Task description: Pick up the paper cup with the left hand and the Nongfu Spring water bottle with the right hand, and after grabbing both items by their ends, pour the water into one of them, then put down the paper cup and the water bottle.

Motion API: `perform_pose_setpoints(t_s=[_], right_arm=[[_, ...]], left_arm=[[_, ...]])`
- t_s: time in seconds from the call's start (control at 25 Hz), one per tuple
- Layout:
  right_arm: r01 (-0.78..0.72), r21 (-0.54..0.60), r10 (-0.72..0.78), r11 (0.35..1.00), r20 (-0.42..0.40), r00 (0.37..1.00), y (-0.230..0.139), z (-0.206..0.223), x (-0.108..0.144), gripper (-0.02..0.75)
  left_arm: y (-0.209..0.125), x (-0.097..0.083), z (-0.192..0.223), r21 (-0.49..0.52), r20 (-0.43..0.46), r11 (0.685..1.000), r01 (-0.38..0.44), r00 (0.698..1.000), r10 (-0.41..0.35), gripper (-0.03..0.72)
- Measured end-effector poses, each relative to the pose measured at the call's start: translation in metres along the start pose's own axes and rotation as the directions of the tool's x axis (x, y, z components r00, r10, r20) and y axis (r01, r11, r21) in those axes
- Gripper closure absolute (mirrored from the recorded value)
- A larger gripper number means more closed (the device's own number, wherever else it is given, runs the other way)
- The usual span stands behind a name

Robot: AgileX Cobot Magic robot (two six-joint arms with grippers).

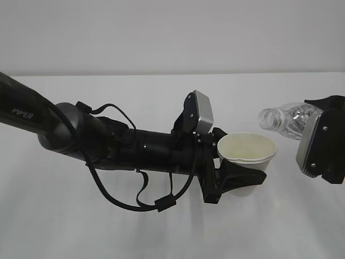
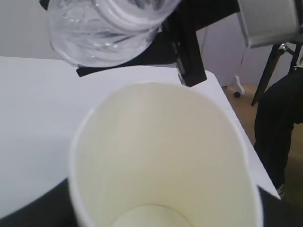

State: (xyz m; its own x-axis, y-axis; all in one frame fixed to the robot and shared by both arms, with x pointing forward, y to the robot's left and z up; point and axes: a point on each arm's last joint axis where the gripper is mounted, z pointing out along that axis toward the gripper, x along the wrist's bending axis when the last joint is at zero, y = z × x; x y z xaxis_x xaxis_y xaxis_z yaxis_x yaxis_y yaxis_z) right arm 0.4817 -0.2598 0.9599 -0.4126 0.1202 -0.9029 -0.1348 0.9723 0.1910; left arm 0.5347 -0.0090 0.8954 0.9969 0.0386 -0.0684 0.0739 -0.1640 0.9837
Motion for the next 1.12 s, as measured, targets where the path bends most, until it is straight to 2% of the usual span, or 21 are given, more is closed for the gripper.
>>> perform_pose_setpoints(t_s=[0.48, 1.12], right_arm=[[0.087, -0.002, -0.087, 0.996, 0.018, 0.996, 0.0003, 0.0000, -0.0016, 0.321], [0.191, -0.004, -0.190, 0.982, 0.060, 0.980, 0.0014, -0.0002, -0.0053, 0.321]], left_arm=[[0.0004, -0.0041, 0.0000, -0.004, 0.045, 1.000, -0.003, 0.999, 0.003, 0.253], [0.0005, -0.0058, -0.0001, -0.005, 0.063, 1.000, -0.004, 0.998, 0.005, 0.253]])
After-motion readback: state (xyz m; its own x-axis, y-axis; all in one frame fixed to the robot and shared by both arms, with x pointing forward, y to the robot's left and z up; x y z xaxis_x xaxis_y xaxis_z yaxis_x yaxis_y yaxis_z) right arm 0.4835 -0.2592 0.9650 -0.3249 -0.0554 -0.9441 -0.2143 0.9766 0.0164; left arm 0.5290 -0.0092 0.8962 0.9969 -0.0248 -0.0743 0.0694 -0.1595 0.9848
